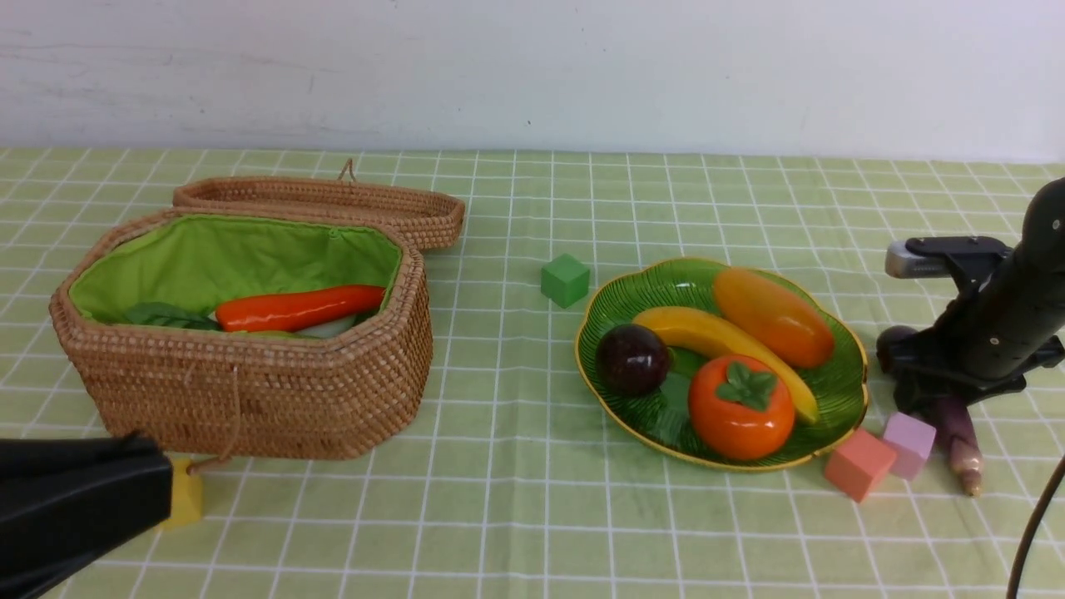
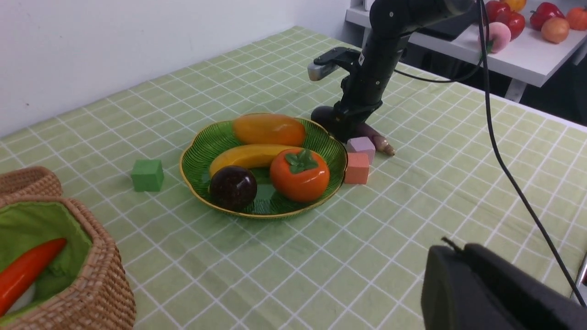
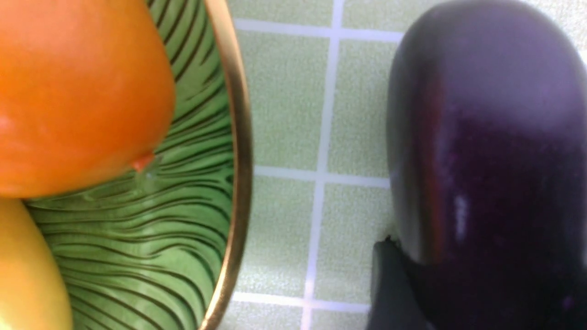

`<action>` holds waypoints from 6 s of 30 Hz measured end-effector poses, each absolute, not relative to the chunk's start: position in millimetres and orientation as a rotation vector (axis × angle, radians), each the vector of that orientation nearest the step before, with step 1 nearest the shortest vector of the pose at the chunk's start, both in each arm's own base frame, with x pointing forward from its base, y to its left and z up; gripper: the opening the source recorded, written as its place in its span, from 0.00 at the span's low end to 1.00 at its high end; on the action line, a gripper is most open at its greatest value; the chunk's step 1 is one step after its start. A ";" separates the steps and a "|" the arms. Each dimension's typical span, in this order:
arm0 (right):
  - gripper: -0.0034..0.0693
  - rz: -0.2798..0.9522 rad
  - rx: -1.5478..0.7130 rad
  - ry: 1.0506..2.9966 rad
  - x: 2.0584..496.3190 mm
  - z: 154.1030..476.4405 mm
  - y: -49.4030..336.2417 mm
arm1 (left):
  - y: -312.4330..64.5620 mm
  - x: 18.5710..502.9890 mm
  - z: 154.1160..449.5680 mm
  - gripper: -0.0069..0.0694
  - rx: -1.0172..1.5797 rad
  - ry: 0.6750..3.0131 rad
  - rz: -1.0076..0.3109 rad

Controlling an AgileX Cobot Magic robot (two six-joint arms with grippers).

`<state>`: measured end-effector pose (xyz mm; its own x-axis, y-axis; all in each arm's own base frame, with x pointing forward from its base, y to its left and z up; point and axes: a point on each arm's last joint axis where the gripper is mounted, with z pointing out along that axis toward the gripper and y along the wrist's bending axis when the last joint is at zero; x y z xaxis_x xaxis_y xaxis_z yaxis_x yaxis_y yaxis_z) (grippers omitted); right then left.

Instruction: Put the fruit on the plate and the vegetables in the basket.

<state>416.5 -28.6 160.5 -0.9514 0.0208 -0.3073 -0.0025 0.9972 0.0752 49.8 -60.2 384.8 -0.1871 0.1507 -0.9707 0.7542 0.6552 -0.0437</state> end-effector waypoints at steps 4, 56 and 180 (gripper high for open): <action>0.56 0.109 0.013 2.834 415.8 160.3 -28.5 | -59.9 49.3 382.9 0.11 0.753 1.721 -0.636; 0.56 0.663 -1.056 1.868 360.0 351.5 367.6 | 14.3 50.0 384.1 0.07 0.154 1.767 -0.215; 0.04 0.171 -0.028 1.879 51.4 173.4 10.0 | -19.4 40.4 240.3 0.09 0.361 1.622 -0.597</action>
<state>51.4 10.0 173.4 -0.3109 0.0669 -0.9481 -0.1057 0.9889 0.1045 40.4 -19.4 240.3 -0.1436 -0.1077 -0.9837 0.5556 0.8138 -0.1703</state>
